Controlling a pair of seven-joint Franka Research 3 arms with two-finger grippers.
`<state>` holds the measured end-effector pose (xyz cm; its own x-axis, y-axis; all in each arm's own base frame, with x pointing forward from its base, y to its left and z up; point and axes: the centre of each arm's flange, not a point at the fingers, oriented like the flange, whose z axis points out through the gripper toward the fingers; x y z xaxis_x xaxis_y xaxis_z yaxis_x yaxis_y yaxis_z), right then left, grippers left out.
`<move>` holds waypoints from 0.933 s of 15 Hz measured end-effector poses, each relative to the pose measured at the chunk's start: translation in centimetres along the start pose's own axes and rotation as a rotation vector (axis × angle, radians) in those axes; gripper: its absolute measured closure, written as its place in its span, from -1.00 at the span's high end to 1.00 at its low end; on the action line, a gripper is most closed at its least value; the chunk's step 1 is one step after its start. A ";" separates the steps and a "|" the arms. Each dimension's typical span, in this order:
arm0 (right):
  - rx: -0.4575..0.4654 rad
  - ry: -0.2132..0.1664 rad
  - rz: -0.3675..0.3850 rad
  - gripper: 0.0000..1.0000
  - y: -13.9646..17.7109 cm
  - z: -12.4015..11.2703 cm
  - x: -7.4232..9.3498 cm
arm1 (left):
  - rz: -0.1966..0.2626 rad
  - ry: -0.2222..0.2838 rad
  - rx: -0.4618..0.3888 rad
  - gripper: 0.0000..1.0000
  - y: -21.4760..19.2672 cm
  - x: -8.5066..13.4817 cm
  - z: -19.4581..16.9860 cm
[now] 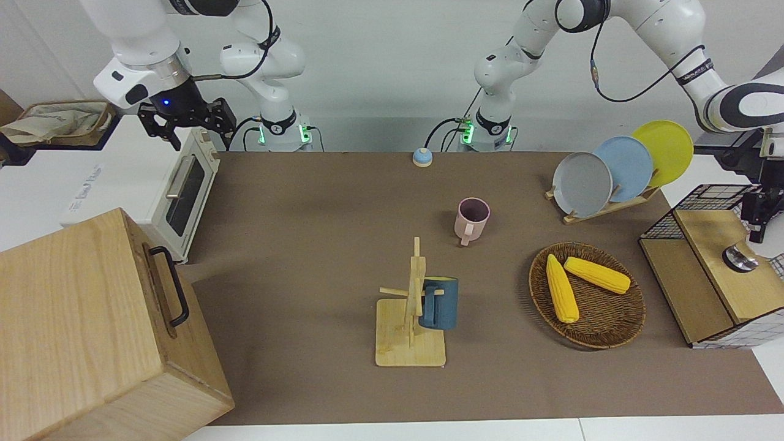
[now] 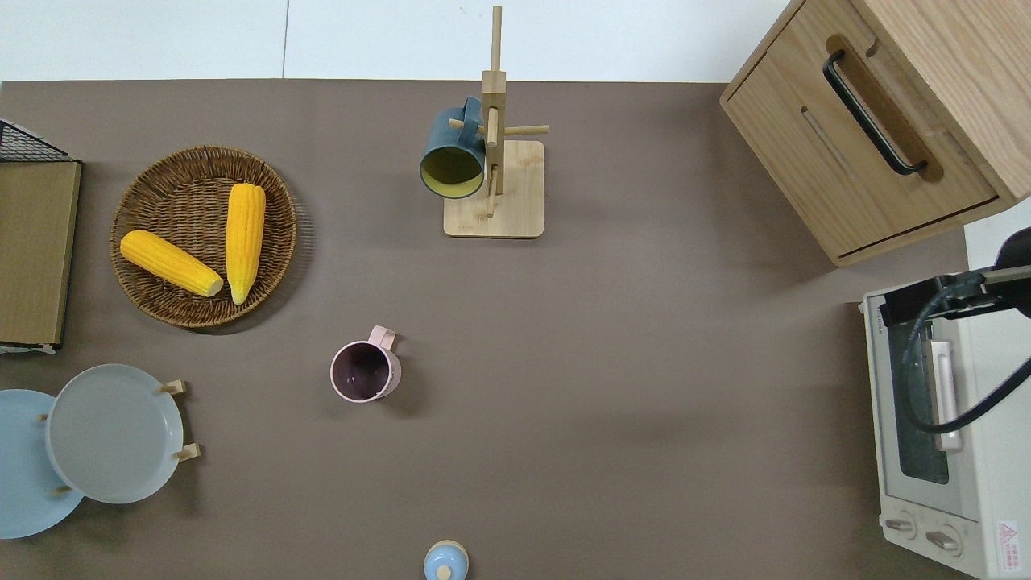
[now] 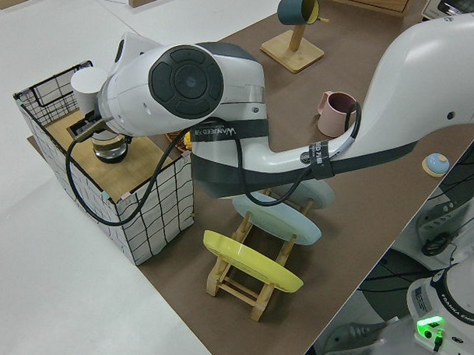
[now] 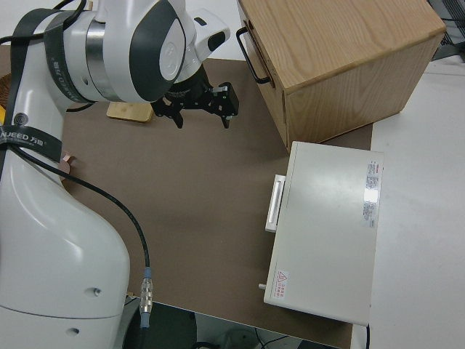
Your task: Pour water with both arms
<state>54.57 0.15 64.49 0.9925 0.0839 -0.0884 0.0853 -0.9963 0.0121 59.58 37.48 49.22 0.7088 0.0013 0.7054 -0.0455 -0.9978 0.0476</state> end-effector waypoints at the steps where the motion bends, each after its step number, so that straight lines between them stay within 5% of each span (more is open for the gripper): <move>1: 0.000 0.000 0.000 0.99 0.0 0.0 0.0 | 0.002 0.004 0.002 0.86 0.0 0.2 -0.1; 5: 0.000 0.000 0.000 0.99 0.0 0.0 0.0 | -0.023 -0.006 0.015 1.00 -0.2 0.7 -0.6; 14: 0.000 0.000 0.000 0.99 0.0 0.0 0.0 | 0.003 -0.317 0.013 1.00 1.4 4.1 -4.8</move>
<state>54.57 0.15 64.49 0.9925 0.0840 -0.0884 0.0854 -0.9963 0.0120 59.09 36.39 55.57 0.8927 -0.0203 0.4502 -0.0406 -0.9985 0.0355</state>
